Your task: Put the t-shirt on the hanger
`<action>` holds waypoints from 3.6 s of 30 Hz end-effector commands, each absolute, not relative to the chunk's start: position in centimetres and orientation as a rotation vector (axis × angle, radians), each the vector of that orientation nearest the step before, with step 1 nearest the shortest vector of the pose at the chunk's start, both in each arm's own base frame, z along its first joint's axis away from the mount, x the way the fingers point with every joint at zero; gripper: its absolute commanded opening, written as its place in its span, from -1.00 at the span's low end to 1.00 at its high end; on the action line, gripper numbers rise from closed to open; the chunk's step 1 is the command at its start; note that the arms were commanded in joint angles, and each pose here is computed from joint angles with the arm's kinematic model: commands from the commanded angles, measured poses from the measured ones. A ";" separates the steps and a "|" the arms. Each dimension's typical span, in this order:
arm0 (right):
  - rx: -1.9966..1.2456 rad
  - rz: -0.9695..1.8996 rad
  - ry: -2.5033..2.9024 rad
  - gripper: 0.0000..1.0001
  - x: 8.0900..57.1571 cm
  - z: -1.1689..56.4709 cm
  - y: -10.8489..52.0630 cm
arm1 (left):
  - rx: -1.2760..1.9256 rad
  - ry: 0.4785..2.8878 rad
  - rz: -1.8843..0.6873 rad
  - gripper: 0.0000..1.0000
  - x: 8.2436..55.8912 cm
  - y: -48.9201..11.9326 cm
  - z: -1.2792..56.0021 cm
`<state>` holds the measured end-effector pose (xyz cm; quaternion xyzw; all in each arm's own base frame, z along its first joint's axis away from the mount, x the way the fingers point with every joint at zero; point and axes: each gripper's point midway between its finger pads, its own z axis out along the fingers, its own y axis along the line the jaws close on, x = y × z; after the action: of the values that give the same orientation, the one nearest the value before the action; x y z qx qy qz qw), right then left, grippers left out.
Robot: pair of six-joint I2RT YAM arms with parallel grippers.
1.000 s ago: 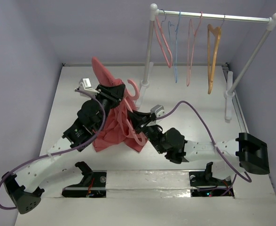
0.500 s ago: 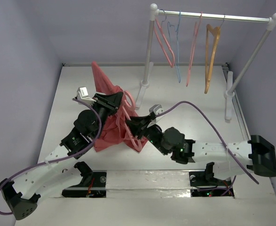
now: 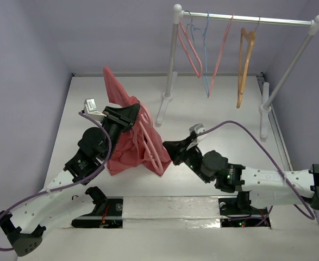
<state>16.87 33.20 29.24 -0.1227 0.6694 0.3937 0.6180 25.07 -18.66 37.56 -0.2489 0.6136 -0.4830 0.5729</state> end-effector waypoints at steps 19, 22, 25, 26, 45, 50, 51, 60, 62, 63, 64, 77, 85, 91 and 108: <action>-0.535 0.852 1.778 0.11 19.7 17.0 36.9 | -0.551 1.288 -1.290 -1.00 22.6 -17.6 43.8; -0.531 0.885 1.776 -0.32 19.5 17.0 37.3 | -0.548 1.279 -1.295 -1.00 22.5 -17.6 44.0; -0.516 0.938 1.771 -1.00 18.9 17.1 37.3 | -0.547 1.260 -1.283 -1.00 22.6 -17.3 44.2; -0.514 0.951 1.777 -1.00 18.7 17.0 37.2 | -0.545 1.232 -1.285 -1.00 22.6 -17.1 44.6; -0.644 1.070 1.896 -1.00 11.5 20.1 31.5 | -0.412 1.129 -0.910 -1.00 28.9 -14.9 48.6; -0.694 1.168 1.883 -1.00 10.3 22.8 33.4 | -0.412 1.159 -1.000 -1.00 28.9 -16.1 44.9; -0.730 1.206 1.877 -1.00 9.4 23.1 34.0 | -0.411 1.150 -1.016 -1.00 28.5 -16.1 44.7; -0.770 1.340 1.700 -1.00 5.7 31.1 37.3 | -0.425 1.254 -0.980 -1.00 29.2 -16.5 37.7; -0.768 1.355 1.656 -1.00 5.4 32.9 37.4 | -0.442 1.260 -0.981 -1.00 29.3 -16.4 36.8; -0.754 1.367 1.627 -1.00 5.5 33.9 37.3 | -0.449 1.265 -0.990 -1.00 29.2 -16.4 36.3; -0.751 1.378 1.601 -1.00 5.5 34.7 37.3 | -0.447 1.266 -0.997 -1.00 29.2 -16.5 36.1; -0.651 0.975 2.108 -0.87 8.2 17.8 38.1 | -0.503 1.429 -1.163 -1.00 26.7 -17.9 33.8; -0.603 1.012 2.008 0.17 8.6 22.6 36.0 | -0.527 1.514 -1.168 -1.00 25.9 -17.9 30.2; -0.591 0.995 1.857 0.50 9.9 28.3 35.2 | -0.538 1.534 -1.163 -1.00 25.9 -17.9 29.1; -0.365 0.610 1.627 -0.09 19.1 36.6 39.8 | -0.518 1.569 -1.168 -1.00 25.5 -18.3 28.6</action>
<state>16.27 40.88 34.26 -0.2121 0.7125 0.3069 0.5943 26.30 -17.65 25.82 -0.2367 0.6840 -0.4507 0.5224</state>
